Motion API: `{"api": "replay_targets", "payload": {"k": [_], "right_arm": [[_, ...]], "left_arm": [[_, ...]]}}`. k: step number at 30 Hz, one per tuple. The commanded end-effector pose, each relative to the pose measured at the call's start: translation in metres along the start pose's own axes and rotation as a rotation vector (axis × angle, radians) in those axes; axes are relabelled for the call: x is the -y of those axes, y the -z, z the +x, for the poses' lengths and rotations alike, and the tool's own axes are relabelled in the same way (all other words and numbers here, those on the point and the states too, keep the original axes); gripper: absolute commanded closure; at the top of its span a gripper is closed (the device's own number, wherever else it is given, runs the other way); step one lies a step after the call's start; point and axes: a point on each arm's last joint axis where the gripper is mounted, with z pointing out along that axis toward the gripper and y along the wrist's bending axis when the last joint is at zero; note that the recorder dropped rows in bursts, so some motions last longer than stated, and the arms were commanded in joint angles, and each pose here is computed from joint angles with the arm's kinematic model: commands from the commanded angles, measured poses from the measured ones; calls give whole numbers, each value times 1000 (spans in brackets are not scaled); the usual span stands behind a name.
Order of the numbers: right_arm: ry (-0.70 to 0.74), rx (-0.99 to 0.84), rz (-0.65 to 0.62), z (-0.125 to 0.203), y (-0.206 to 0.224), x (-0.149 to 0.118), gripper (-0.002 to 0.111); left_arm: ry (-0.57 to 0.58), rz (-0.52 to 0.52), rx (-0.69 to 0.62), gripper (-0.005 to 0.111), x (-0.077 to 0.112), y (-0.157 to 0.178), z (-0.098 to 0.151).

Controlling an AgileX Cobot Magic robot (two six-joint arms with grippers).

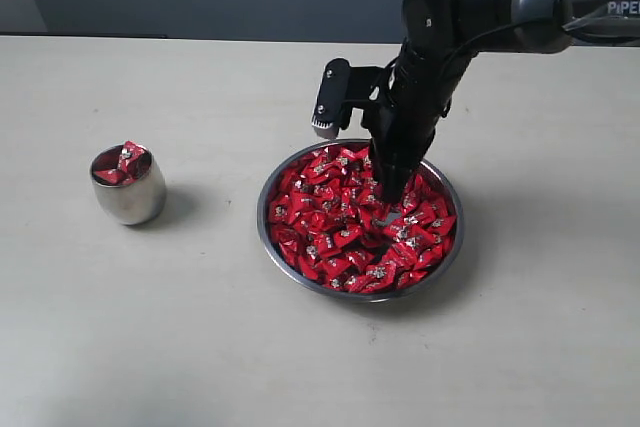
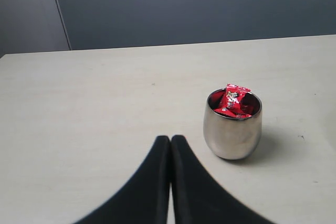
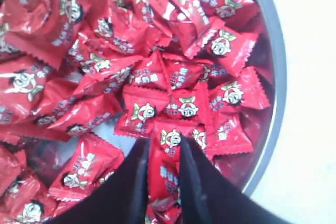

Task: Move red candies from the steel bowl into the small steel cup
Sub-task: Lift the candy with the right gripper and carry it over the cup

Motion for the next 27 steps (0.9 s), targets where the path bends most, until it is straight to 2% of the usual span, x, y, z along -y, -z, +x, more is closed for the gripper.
{"api": "replay_targets", "payload": {"k": [1,4,7,10,16,18,21,24,27], "right_arm": [[-113,56,48,-5,11,4,109],[-261,203,71,-17,20,7,109],[-416,392,40,-33,29,10,109],[-504,558,-27,-54,36,11,109],[-452,750,-91,-106,41,7,109],[-399,787,-107,-134,37,4,109],[-394,835,-213,-175,30,3,109],[-328,796,-348,-192,15,-5,109],[-302,718,-380,-195,7,-9,109]], "left_arm": [[0,6,3,106,0,0,1],[0,6,3,106,0,0,1],[0,6,3,106,0,0,1],[0,6,3,106,0,0,1],[0,6,3,106,0,0,1],[0,6,3,106,0,0,1],[0,6,3,106,0,0,1],[0,6,3,106,0,0,1],[0,6,3,106,0,0,1]]}}
